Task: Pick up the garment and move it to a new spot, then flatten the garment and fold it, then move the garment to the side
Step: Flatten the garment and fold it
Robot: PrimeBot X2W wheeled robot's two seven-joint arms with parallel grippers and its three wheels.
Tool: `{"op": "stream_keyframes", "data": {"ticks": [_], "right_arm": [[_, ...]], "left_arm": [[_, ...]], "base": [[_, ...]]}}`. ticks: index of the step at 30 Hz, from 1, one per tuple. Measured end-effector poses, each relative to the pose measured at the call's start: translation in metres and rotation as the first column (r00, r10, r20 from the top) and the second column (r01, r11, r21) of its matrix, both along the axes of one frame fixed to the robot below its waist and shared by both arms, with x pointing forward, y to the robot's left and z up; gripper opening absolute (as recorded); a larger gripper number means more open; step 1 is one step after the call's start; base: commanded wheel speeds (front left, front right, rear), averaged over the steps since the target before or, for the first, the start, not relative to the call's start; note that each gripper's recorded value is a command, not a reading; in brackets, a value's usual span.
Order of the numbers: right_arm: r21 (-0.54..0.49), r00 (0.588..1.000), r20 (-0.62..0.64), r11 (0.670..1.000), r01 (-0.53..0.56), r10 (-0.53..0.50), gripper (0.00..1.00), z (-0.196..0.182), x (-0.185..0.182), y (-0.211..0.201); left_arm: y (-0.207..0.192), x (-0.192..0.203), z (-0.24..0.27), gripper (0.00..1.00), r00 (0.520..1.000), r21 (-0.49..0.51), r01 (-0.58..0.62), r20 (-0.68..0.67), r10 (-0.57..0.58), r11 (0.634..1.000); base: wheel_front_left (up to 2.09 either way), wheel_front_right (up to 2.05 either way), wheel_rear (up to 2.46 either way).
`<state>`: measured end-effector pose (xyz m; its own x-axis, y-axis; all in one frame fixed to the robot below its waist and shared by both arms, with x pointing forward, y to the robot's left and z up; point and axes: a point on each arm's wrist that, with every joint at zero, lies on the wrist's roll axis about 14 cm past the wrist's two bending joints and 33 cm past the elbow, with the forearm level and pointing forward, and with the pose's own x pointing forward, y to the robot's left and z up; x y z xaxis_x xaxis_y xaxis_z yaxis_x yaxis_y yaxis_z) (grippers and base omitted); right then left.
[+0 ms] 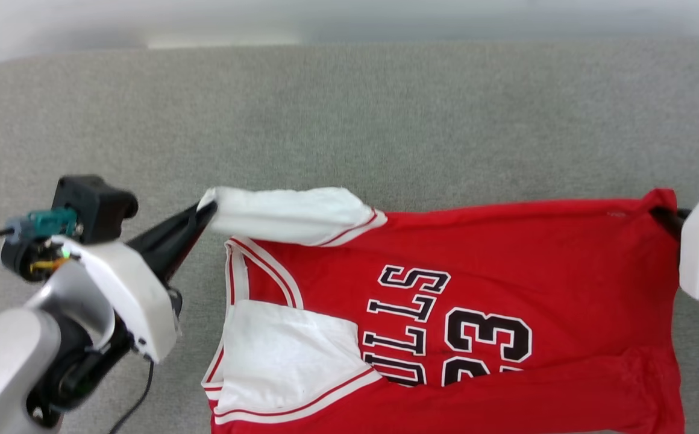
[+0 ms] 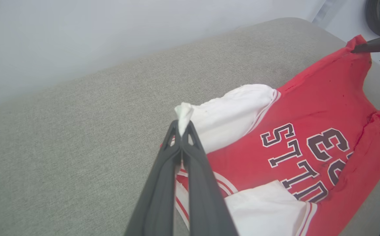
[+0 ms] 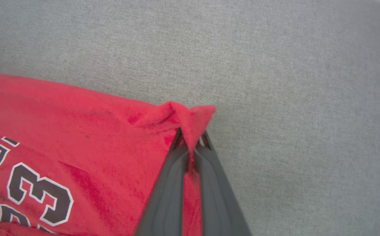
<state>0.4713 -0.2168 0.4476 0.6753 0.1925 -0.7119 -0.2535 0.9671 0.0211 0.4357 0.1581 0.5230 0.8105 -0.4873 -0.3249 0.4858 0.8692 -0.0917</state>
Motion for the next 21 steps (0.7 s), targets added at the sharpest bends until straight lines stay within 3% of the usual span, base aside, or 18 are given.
{"op": "stream_keyframes", "data": {"ticks": [8, 15, 21], "right_arm": [[0.072, 0.999, 0.049, 0.997, 0.02, -0.023, 0.0, 0.011, -0.052, 0.001], [0.079, 0.999, -0.04, 0.996, 0.028, -0.025, 0.0, -0.014, -0.095, 0.001], [0.025, 0.988, -0.154, 1.0, -0.006, 0.01, 0.0, -0.041, -0.128, -0.002]], "left_arm": [[0.009, -0.053, -0.006, 0.0, 0.997, -0.028, -0.063, -0.054, 0.061, 0.998], [0.006, -0.1, -0.045, 0.0, 0.975, -0.057, -0.088, -0.208, 0.075, 0.994], [0.001, -0.13, -0.082, 0.0, 0.936, -0.05, -0.092, -0.344, 0.07, 0.994]], "base": [[0.0, 0.0, 0.0], [0.0, 0.0, 0.0], [0.0, 0.0, 0.0]]}}
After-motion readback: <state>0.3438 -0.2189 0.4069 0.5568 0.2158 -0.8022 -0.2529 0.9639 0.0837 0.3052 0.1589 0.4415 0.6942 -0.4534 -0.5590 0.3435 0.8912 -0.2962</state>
